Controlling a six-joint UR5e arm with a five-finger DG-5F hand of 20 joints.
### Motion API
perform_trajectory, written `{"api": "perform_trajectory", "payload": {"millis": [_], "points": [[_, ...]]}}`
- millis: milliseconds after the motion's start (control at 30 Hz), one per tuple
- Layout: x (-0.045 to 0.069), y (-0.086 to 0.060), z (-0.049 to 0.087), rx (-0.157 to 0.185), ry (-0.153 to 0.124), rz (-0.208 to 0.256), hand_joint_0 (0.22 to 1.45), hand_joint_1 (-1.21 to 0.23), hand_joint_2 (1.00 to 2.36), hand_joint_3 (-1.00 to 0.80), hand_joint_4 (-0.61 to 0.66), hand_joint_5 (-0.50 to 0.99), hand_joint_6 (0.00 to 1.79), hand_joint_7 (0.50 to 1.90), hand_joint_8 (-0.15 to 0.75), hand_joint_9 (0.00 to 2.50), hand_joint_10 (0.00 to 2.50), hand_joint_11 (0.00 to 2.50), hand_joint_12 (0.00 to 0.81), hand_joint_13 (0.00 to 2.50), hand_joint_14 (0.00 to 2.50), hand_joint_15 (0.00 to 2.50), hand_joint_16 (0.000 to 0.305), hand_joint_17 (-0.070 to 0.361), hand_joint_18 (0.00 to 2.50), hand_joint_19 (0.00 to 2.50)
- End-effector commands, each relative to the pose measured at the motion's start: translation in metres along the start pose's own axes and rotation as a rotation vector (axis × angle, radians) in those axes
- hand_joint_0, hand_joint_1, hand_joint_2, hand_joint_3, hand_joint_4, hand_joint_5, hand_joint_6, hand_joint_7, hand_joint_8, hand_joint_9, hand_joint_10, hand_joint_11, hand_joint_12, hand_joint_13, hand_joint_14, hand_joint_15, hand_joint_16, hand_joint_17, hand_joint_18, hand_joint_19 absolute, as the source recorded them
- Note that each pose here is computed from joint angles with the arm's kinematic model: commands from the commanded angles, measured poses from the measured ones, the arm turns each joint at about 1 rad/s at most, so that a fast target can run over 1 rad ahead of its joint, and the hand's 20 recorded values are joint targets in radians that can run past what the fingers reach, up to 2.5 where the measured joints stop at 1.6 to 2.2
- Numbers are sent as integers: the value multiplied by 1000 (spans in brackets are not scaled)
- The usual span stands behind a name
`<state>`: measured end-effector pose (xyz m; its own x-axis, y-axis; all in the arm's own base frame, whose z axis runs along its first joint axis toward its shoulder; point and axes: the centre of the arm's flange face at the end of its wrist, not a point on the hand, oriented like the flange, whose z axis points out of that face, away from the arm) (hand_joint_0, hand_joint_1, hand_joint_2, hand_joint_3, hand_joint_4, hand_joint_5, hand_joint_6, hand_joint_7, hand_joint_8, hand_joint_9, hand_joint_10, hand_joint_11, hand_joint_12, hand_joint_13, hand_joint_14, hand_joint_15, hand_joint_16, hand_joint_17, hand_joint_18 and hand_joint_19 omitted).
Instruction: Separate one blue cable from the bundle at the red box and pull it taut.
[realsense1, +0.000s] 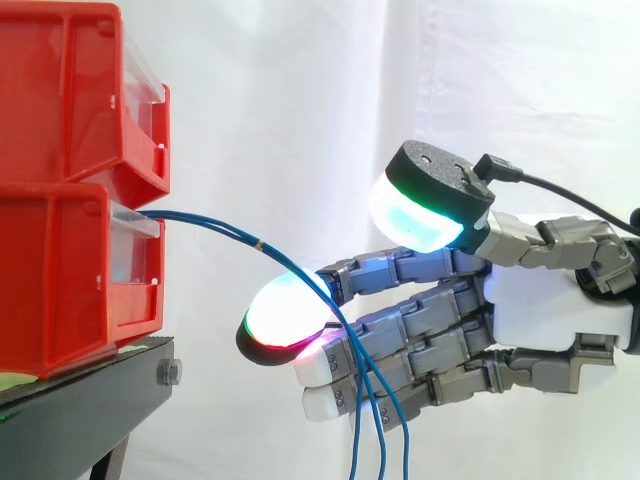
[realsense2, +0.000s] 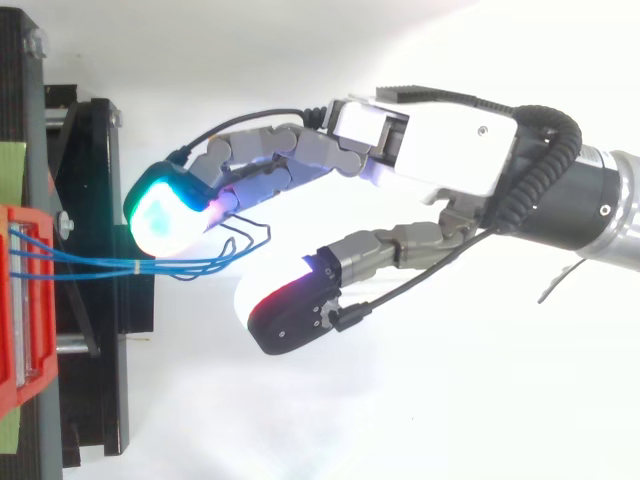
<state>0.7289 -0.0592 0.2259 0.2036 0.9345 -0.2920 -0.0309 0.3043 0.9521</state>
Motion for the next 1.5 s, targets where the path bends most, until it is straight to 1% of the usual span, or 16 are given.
{"api": "perform_trajectory", "payload": {"millis": [0, 33, 100, 233, 433, 633, 667, 700, 767, 800, 867, 900, 1033, 1100, 1233, 1467], "points": [[2, -4, 0, 2, 3, -2, 520, -594, 1000, -500, 200, -162, 502, 778, 248, 694, 6, 207, 325, 572, 11, 307, 39, 87, 394, 511], [3, -9, 0, 9, 4, -1, 521, -594, 1000, -500, 200, -162, 502, 779, 248, 694, 6, 207, 325, 573, 11, 307, 38, 87, 395, 511], [4, -12, 1, 8, 7, 2, 521, -595, 1000, -500, 199, -162, 502, 779, 246, 699, 6, 214, 324, 575, 13, 311, 39, 87, 394, 507], [7, -9, 3, -19, 14, 15, 521, -595, 1000, -500, 199, -160, 502, 778, 248, 701, 6, 214, 325, 583, 11, 313, 39, 87, 403, 517], [9, -8, 3, -27, 28, 19, 522, -597, 1000, -500, 204, -159, 502, 779, 252, 719, 7, 216, 327, 606, 11, 320, 39, 88, 415, 520], [8, -8, 3, -27, 28, 20, 522, -598, 1000, -500, 206, -157, 502, 780, 255, 730, 7, 219, 325, 614, 12, 328, 39, 88, 425, 516], [9, -11, 3, -22, 29, 20, 522, -598, 1000, -500, 204, -157, 502, 778, 253, 733, 6, 228, 327, 614, 13, 325, 39, 88, 425, 515], [12, -24, 5, -9, 35, 28, 523, -598, 1000, -500, 205, -157, 502, 778, 253, 732, 7, 232, 327, 615, 12, 329, 39, 88, 426, 518], [12, -23, 6, -14, 42, 45, 523, -598, 1000, -500, 204, -157, 502, 781, 253, 734, 7, 228, 327, 621, 12, 326, 39, 88, 427, 523], [16, -27, 10, -14, 56, 67, 523, -598, 1000, -500, 205, -156, 502, 778, 253, 739, 7, 239, 326, 621, 12, 330, 39, 88, 431, 518], [17, -24, 12, -16, 57, 69, 523, -598, 1000, -500, 206, -156, 502, 778, 255, 738, 7, 229, 328, 622, 12, 330, 39, 88, 432, 515], [18, -24, 12, -14, 64, 67, 523, -599, 1000, -500, 207, -156, 502, 778, 253, 738, 7, 241, 328, 624, 13, 334, 39, 88, 436, 514], [15, -20, 15, -20, 63, 68, 524, -598, 1000, -500, 210, -154, 502, 782, 257, 747, 7, 237, 328, 633, 13, 336, 40, 89, 447, 524], [14, -20, 15, -14, 82, 69, 527, -598, 1000, -500, 211, -154, 502, 778, 253, 749, 7, 243, 329, 645, 12, 342, 39, 89, 448, 524], [13, -20, 16, -16, 88, 75, 533, -598, 1000, -500, 212, -152, 502, 785, 254, 760, 7, 247, 330, 654, 12, 336, 39, 87, 456, 522], [0, -24, 17, -19, 114, 109, 552, -616, 1000, -496, 214, -147, 503, 831, 254, 777, 8, 255, 325, 672, 13, 351, 38, 85, 466, 528]]}}
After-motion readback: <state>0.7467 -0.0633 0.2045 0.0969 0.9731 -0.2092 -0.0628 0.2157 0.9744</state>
